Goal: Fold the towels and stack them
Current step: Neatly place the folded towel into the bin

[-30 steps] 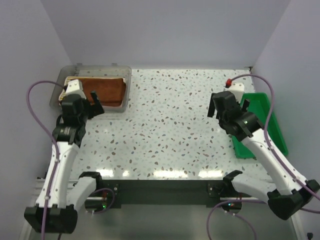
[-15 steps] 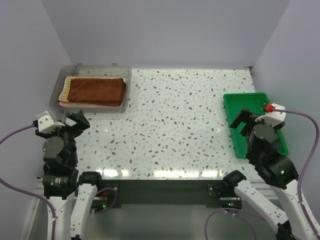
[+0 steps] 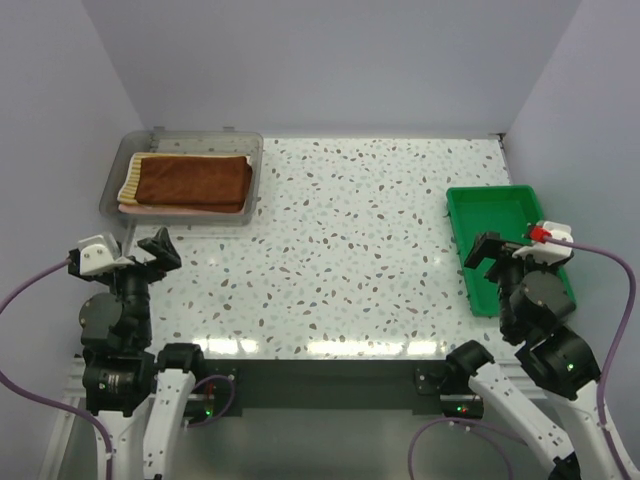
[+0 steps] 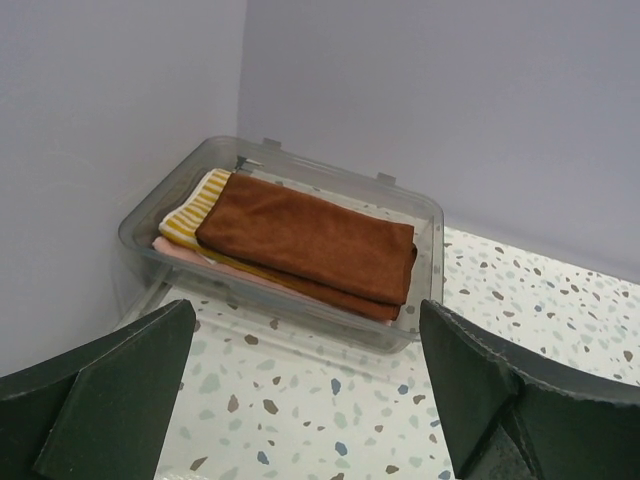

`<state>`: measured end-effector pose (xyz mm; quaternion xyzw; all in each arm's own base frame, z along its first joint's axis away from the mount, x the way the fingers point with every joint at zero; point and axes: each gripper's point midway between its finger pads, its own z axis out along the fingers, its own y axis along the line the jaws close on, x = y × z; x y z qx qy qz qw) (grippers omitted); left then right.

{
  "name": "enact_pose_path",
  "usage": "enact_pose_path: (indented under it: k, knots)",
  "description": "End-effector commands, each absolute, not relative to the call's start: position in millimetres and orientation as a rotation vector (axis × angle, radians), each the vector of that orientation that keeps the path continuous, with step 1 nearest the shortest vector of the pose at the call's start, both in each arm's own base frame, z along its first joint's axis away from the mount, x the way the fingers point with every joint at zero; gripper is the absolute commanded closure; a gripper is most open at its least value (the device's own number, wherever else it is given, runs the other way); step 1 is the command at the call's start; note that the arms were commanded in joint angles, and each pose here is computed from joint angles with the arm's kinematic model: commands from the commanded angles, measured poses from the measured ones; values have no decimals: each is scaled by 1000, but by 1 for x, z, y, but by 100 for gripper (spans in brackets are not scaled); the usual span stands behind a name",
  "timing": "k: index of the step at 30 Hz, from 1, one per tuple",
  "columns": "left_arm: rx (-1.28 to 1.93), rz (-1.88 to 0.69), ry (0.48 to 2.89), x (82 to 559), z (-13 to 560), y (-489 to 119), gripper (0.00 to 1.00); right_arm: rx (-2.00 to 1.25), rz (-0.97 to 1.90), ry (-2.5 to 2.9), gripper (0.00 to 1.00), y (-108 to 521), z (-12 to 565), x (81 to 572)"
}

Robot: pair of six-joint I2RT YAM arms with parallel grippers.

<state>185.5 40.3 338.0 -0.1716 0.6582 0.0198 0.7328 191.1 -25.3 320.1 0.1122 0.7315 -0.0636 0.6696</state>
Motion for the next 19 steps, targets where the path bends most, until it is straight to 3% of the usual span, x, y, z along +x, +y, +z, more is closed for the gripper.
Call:
enact_pose_path:
  k: [1, 19]
  knots:
    - [-294, 64, 1430, 180, 344, 36, 0, 218, -129, 1629, 1, -20, 324, 195]
    - [-286, 30, 1361, 184, 345, 32, 0, 188, -115, 1608, 1, -11, 327, 207]
